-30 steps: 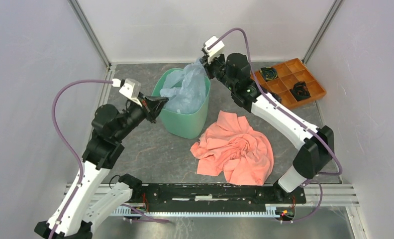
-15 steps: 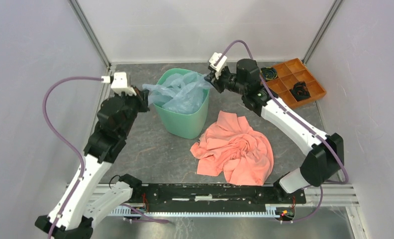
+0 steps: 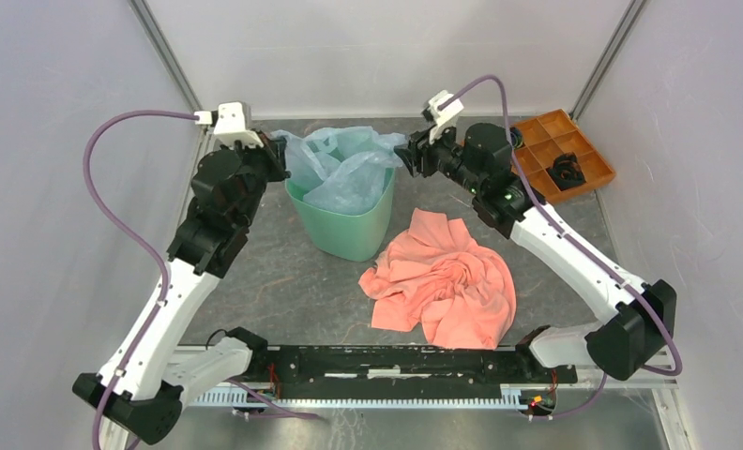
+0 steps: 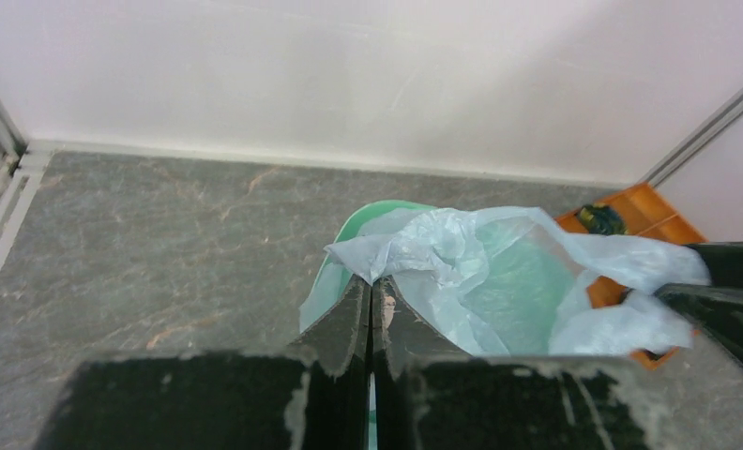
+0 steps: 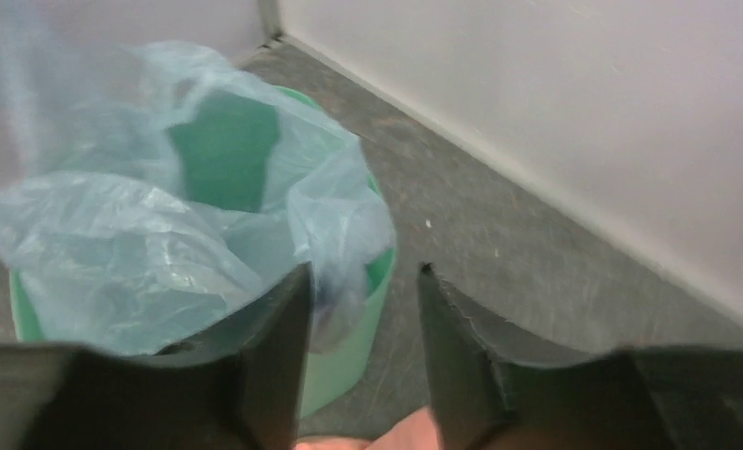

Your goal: Put the trash bags into the trash bin

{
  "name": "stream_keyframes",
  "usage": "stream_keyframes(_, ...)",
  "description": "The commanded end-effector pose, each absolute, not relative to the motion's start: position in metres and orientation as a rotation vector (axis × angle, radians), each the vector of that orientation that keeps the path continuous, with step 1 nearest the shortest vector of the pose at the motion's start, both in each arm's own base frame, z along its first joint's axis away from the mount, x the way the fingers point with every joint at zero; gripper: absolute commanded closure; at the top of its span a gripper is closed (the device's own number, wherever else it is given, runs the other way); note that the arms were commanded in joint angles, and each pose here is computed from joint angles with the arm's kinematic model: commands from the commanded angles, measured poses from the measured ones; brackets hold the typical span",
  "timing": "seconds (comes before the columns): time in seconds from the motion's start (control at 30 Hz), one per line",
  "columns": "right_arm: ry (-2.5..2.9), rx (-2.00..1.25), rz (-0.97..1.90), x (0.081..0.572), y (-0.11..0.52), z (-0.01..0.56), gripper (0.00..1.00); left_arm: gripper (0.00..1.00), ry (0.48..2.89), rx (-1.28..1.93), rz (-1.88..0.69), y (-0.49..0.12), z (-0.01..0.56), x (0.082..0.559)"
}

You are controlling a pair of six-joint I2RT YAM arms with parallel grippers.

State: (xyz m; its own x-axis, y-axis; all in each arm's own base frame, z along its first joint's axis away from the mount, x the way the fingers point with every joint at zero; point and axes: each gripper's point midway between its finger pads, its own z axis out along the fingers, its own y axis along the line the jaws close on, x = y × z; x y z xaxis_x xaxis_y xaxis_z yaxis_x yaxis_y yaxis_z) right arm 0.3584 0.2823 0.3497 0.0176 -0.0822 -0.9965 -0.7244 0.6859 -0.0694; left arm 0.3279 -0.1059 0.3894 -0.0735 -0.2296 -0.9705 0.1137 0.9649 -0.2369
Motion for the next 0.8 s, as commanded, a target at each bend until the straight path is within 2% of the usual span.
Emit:
stream_keyframes(0.0, 1.734, -0.268, 0.34, 0.385, 0.22, 0.343, 0.36, 0.98, 1.421, -0.115, -0.415, -0.107, 0.445, 0.308)
stream_keyframes(0.1, 1.777, -0.167, 0.389, 0.38, 0.218, 0.344, 0.06, 0.98, 1.367, -0.098, -0.45, -0.105, 0.448, 0.294)
stream_keyframes(0.13, 1.78, -0.118, 0.425, 0.377, 0.217, 0.346, 0.02, 0.98, 1.356, -0.099, -0.453, -0.104, 0.448, 0.291)
stream_keyframes(0.4, 1.595, 0.173, 0.996, 0.338, 0.243, 0.387, 0.02, 0.98, 1.356, -0.087, -0.496, -0.104, 0.432, 0.276)
stream_keyframes(0.6, 1.472, 0.21, 1.396, 0.317, 0.276, 0.404, 0.02, 0.98, 1.362, -0.082, -0.511, -0.105, 0.426, 0.272)
stream_keyframes(0.7, 1.436, 0.173, 1.454, 0.311, 0.29, 0.408, 0.02, 0.98, 1.363, -0.079, -0.528, -0.107, 0.427, 0.27)
stream_keyframes(0.77, 1.449, 0.173, 1.382, 0.315, 0.294, 0.401, 0.02, 0.98, 1.364, -0.076, -0.54, -0.109, 0.427, 0.269)
